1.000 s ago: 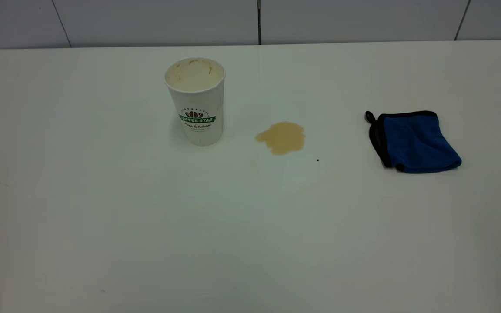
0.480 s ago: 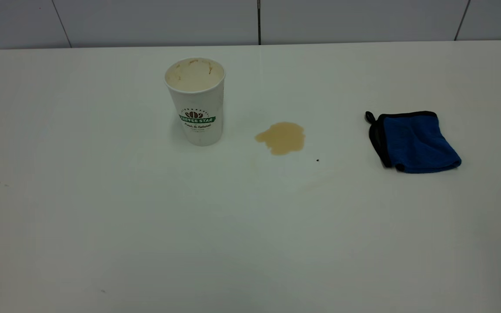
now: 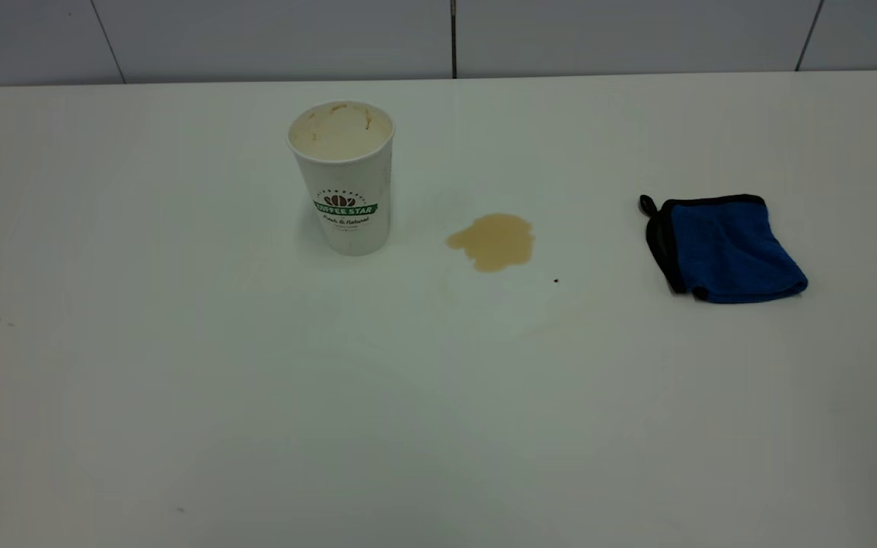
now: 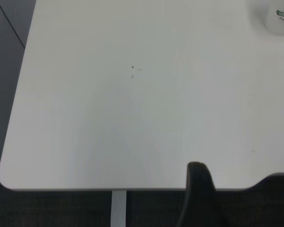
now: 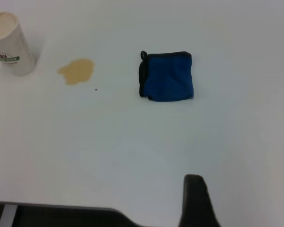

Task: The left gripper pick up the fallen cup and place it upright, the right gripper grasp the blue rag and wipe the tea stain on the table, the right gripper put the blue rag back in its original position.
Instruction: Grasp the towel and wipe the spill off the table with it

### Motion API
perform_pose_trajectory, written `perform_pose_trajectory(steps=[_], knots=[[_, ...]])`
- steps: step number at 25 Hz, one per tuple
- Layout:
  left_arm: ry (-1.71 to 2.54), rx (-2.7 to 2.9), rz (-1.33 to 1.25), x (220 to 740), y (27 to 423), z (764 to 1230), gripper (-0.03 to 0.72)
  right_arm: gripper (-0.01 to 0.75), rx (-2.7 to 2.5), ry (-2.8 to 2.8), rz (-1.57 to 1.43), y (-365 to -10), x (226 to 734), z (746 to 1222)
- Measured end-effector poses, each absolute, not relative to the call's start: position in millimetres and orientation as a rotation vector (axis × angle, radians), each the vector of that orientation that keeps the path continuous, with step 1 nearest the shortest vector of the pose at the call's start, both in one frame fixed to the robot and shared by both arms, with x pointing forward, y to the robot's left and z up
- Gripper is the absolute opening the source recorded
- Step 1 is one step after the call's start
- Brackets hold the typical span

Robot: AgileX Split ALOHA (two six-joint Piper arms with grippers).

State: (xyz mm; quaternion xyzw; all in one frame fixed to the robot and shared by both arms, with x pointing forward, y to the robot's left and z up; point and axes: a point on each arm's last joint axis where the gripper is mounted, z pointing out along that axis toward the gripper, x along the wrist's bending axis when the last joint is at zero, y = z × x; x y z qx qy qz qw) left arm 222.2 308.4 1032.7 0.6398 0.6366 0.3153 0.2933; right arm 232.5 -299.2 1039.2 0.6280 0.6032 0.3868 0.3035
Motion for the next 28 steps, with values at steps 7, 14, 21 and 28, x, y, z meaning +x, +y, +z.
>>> perform_pose_trajectory(steps=[7, 14, 21, 28], knots=[[1.695, 1.704, 0.84, 222, 308, 1033, 0.516, 0.575, 1.754, 1.798, 0.906, -290, 272, 1045], [1.695, 1.704, 0.84, 222, 308, 1033, 0.516, 0.636, 1.715, 2.04, 0.811, -273, 372, 1038], [1.695, 1.704, 0.84, 222, 308, 1033, 0.516, 0.634, 1.763, 2.198, 0.707, -260, 466, 985], [1.695, 1.704, 0.84, 222, 308, 1033, 0.516, 0.623, 1.797, 2.223, 0.578, -257, 548, 920]])
